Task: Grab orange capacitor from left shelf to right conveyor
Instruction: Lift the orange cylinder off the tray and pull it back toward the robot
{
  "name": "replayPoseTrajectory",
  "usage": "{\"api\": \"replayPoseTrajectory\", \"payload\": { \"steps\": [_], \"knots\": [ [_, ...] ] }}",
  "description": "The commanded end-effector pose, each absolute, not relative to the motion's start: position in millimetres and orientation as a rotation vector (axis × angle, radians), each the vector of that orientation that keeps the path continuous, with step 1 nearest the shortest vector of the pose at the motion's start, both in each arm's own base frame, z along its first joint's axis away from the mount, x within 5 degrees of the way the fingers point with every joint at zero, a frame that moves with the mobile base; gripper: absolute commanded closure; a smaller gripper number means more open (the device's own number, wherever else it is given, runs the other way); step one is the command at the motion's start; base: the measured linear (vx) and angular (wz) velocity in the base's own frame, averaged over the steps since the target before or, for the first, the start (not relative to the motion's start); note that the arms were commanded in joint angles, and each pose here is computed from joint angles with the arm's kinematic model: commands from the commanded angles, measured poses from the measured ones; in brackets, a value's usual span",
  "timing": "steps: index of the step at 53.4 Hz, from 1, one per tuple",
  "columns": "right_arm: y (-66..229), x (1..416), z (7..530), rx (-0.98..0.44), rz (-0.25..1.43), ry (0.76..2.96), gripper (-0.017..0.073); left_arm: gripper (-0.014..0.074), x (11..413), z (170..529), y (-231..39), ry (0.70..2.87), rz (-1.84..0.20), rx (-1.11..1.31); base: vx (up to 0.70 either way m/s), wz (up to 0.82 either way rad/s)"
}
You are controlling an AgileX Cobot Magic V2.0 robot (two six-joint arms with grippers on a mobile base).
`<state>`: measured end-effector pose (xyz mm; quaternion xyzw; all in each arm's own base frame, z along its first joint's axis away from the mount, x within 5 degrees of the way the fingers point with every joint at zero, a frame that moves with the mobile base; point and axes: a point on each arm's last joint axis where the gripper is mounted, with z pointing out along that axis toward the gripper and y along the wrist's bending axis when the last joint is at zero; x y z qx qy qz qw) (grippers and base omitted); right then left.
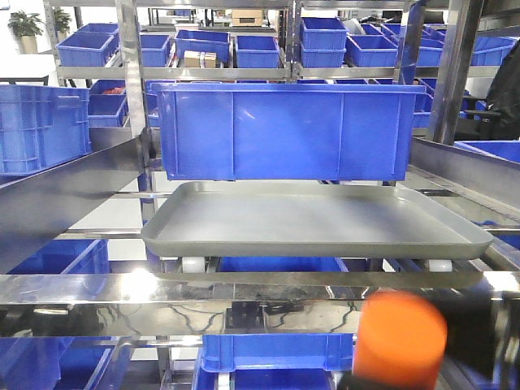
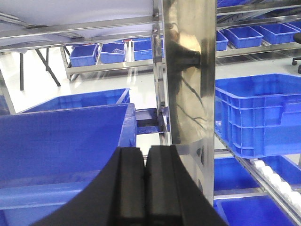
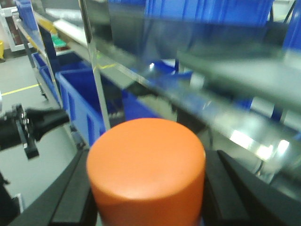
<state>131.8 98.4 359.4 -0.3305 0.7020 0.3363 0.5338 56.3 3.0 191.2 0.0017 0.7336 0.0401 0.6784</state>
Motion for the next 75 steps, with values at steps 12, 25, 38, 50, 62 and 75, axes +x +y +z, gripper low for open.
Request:
{"api": "replayPoseTrajectory", "payload": {
  "steps": [12, 25, 38, 50, 62, 75],
  "knots": [
    [91.4, 138.8, 312.9, -0.641, 0.758, 1.784, 0.0225, 0.0599, 56.8, 188.3, 3.4, 1.586, 0.092, -0.005, 0.00, 0.00],
    [89.7, 139.8, 307.0, -0.655, 0.714, 1.787, 0.0225, 0.0599, 56.8, 188.3, 3.4, 1.586, 0.092, -0.005, 0.00, 0.00],
    [88.8, 140.9, 307.1, -0.642, 0.699, 1.788, 0.0225, 0.0599, 56.8, 188.3, 3.4, 1.586, 0.092, -0.005, 0.00, 0.00],
    [88.8, 140.8, 307.1, -0.643, 0.700, 1.788, 0.0225, 0.0599, 56.8, 188.3, 3.4, 1.586, 0.092, -0.005, 0.00, 0.00],
    [88.9, 140.8, 307.0, -0.644, 0.701, 1.788, 0.0225, 0.0599, 56.8, 188.3, 3.4, 1.586, 0.092, -0.005, 0.00, 0.00],
    [88.9, 140.8, 307.0, -0.644, 0.701, 1.788, 0.0226, 0.0599, 56.8, 188.3, 3.4, 1.586, 0.092, -0.005, 0.00, 0.00]
  ]
}}
